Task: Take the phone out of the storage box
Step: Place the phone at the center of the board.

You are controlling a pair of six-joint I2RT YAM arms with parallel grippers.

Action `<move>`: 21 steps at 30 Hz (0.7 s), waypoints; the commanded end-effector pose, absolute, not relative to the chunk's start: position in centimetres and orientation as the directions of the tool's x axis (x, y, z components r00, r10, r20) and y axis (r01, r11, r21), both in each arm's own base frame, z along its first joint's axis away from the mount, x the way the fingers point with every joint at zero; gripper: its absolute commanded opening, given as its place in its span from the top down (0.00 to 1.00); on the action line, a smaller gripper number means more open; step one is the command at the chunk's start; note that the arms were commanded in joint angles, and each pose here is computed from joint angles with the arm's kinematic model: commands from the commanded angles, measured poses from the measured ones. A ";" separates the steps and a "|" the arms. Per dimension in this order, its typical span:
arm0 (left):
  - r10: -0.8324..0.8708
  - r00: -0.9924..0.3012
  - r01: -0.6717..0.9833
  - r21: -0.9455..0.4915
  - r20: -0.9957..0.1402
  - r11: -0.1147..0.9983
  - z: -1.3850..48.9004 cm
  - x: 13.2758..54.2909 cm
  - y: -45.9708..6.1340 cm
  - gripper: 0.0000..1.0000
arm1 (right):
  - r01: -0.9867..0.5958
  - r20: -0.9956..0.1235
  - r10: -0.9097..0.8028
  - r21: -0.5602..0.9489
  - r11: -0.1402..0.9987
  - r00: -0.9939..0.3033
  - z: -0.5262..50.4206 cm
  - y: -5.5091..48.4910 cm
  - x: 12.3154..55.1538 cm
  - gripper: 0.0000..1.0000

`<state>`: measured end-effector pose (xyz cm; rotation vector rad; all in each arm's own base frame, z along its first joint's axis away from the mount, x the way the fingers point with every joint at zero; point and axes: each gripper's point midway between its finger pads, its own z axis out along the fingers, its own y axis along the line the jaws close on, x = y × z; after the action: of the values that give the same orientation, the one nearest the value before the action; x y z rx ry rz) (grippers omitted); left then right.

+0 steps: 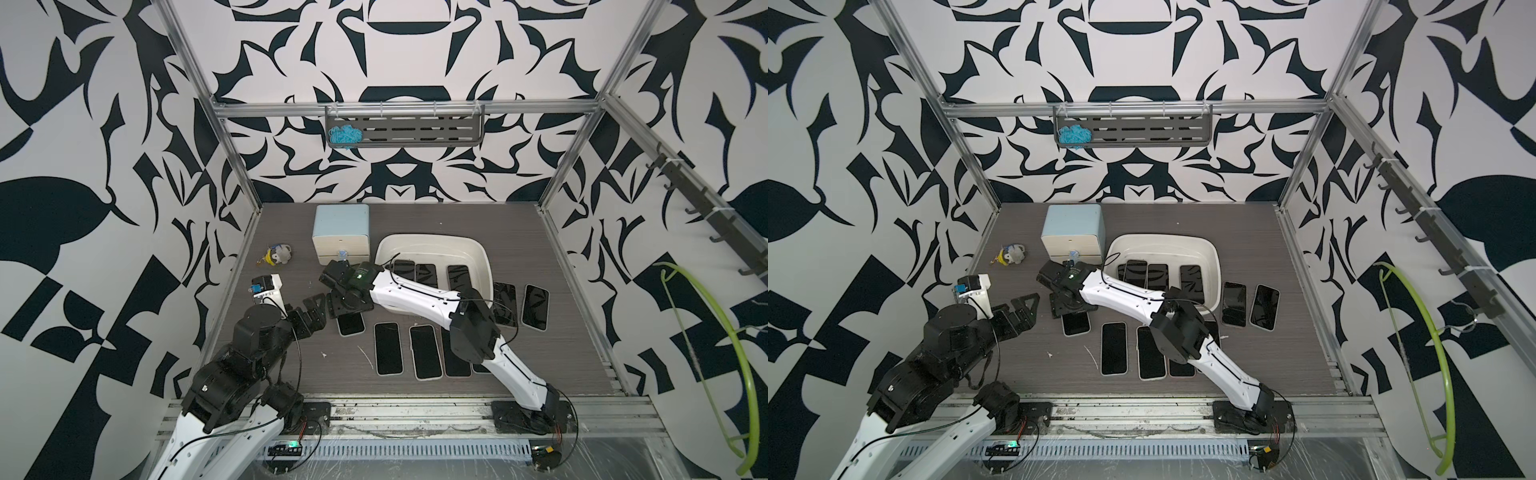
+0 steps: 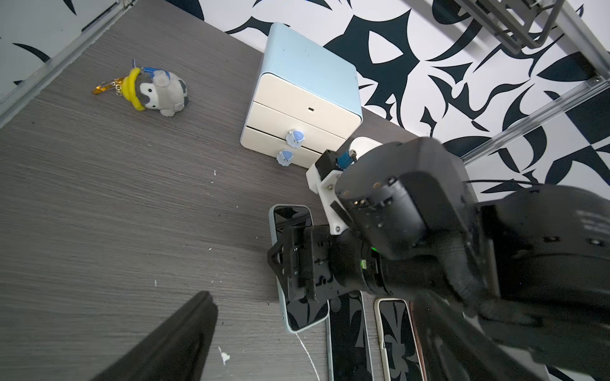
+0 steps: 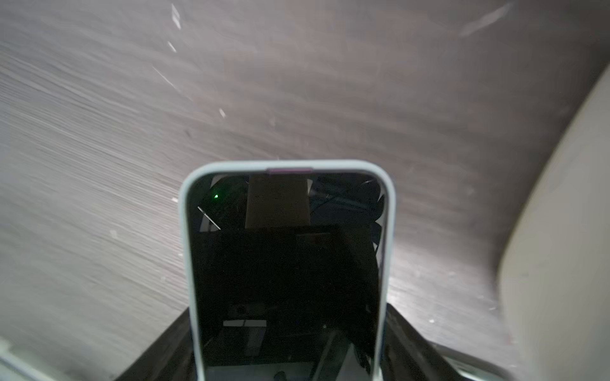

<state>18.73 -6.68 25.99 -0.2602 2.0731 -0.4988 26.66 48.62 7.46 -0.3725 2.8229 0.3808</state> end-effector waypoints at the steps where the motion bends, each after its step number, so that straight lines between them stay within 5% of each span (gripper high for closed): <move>1: -0.349 -0.535 0.012 -0.421 -0.769 0.907 25.8 18.2 -6.2 0.00 | -0.235 -0.350 -0.129 0.282 0.930 -0.928 10.5 49.3 26.3 0.32; 9: -0.340 -0.558 0.025 -0.425 -0.757 0.905 24.8 18.5 -7.0 0.00 | -0.177 -0.300 -0.103 0.229 0.957 -0.948 6.9 47.9 24.6 0.20; 13: -0.316 -0.582 0.031 -0.409 -0.749 0.912 24.1 18.8 -7.4 0.00 | -0.171 -0.296 -0.101 0.223 0.960 -0.950 7.0 47.4 24.3 0.01; 21: -0.328 -0.534 0.030 -0.406 -0.779 0.914 26.1 20.0 -7.4 0.00 | -0.277 -0.425 -0.132 0.301 0.913 -0.895 14.8 48.1 24.9 0.01</move>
<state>19.38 -7.56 24.72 -0.2168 2.1353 -0.4762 24.11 47.29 7.68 -0.2774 2.8186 0.3549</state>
